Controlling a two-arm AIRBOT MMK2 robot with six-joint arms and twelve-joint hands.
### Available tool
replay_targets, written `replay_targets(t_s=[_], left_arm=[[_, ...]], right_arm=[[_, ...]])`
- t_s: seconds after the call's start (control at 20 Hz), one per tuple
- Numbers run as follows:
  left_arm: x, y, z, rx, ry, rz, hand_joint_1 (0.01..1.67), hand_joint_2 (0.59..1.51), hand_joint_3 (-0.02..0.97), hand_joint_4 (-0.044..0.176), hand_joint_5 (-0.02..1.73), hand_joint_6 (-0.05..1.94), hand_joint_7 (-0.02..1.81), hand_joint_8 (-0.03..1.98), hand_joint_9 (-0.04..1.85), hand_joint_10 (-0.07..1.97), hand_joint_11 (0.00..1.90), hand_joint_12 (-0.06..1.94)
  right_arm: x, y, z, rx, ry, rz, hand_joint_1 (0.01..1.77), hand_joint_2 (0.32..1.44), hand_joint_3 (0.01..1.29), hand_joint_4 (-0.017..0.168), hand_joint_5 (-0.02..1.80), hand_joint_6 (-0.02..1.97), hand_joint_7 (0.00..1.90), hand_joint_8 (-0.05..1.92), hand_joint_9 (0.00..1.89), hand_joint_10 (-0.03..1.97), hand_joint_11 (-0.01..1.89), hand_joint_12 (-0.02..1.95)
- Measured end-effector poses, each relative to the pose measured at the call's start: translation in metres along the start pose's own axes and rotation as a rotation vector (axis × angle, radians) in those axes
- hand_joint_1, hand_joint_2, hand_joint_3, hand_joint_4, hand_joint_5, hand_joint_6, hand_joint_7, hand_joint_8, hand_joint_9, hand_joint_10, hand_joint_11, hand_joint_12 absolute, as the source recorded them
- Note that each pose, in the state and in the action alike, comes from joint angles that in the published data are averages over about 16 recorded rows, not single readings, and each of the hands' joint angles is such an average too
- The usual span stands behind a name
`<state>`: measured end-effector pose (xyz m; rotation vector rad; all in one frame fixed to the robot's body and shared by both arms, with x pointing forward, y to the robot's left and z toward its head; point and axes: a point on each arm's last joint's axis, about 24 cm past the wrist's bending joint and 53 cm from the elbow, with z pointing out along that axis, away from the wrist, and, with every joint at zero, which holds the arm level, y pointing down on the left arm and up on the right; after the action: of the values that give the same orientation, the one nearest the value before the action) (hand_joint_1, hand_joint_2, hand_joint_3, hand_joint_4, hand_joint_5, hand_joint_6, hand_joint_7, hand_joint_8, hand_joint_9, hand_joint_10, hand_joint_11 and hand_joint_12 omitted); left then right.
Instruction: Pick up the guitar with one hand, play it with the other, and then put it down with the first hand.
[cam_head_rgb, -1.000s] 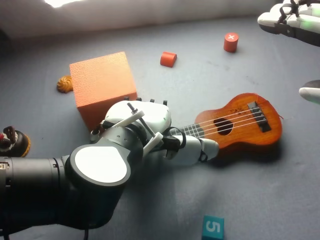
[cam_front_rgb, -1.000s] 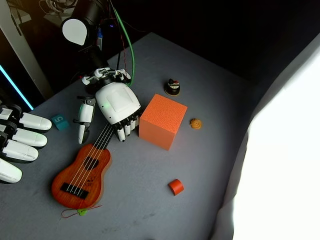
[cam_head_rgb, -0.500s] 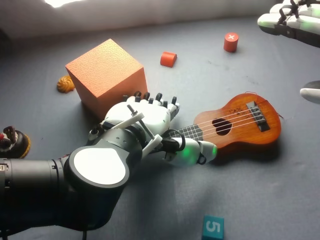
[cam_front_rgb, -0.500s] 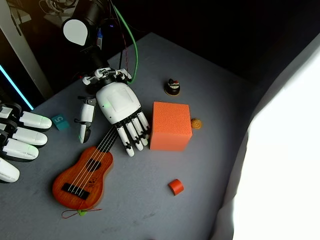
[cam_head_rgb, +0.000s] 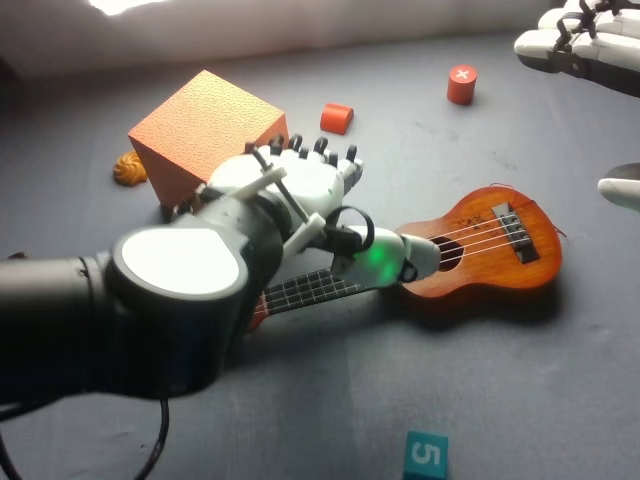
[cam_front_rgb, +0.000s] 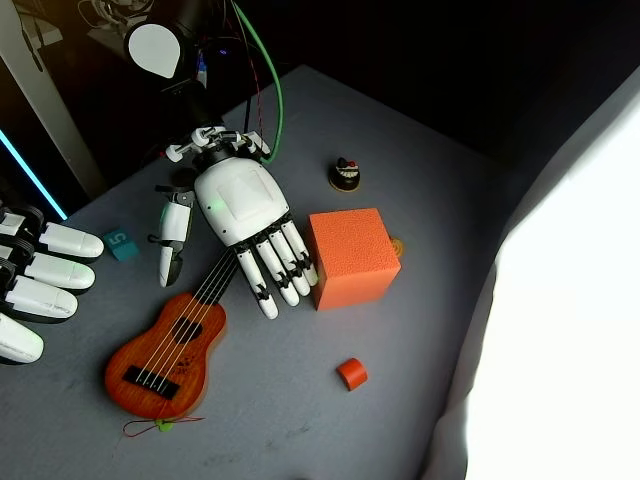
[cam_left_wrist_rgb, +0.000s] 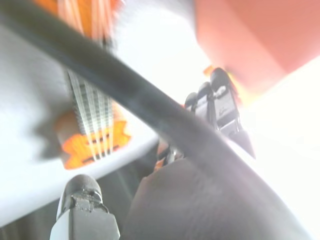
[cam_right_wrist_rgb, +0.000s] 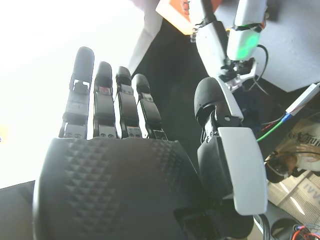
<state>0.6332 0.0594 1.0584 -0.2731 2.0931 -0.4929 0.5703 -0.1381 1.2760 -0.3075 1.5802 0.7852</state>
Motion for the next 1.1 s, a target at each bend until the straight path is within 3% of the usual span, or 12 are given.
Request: replay_targets(t_s=[0.3,0.55,0.75,1.1], left_arm=[[-0.03,-0.011,-0.014,0.012,0.012,0.004,0.23,0.992,0.002,0.077,0.05,0.01,0.03,0.0,0.03,0.02,0.02,0.2],[-0.057,-0.03,-0.028,0.066,0.016,0.016,0.56,1.028,-0.001,0.072,0.14,0.03,0.1,0.01,0.11,0.1,0.02,0.54],[-0.082,-0.048,-0.039,0.129,0.006,0.046,0.82,1.063,-0.003,0.057,0.24,0.21,0.18,0.26,0.18,0.41,0.05,0.89],[-0.118,-0.077,-0.056,0.235,-0.032,0.092,1.1,1.158,0.005,0.035,0.48,0.93,0.43,0.99,0.39,1.22,0.23,1.63]], right_arm=[[0.001,0.001,0.0,-0.002,0.002,-0.002,0.4,1.33,0.02,0.002,0.08,0.17,0.15,0.01,0.02,0.39,0.02,0.98],[0.001,0.001,0.0,-0.002,0.002,-0.003,0.41,1.33,0.02,0.002,0.08,0.23,0.18,0.01,0.02,0.5,0.02,1.11],[0.001,0.001,0.0,-0.002,0.002,-0.005,0.43,1.33,0.02,0.002,0.08,0.42,0.24,0.09,0.03,0.7,0.02,1.28],[0.001,0.001,0.0,-0.002,0.003,-0.015,0.55,1.36,0.02,0.022,0.22,1.12,0.33,0.83,0.13,1.34,0.07,1.67]])
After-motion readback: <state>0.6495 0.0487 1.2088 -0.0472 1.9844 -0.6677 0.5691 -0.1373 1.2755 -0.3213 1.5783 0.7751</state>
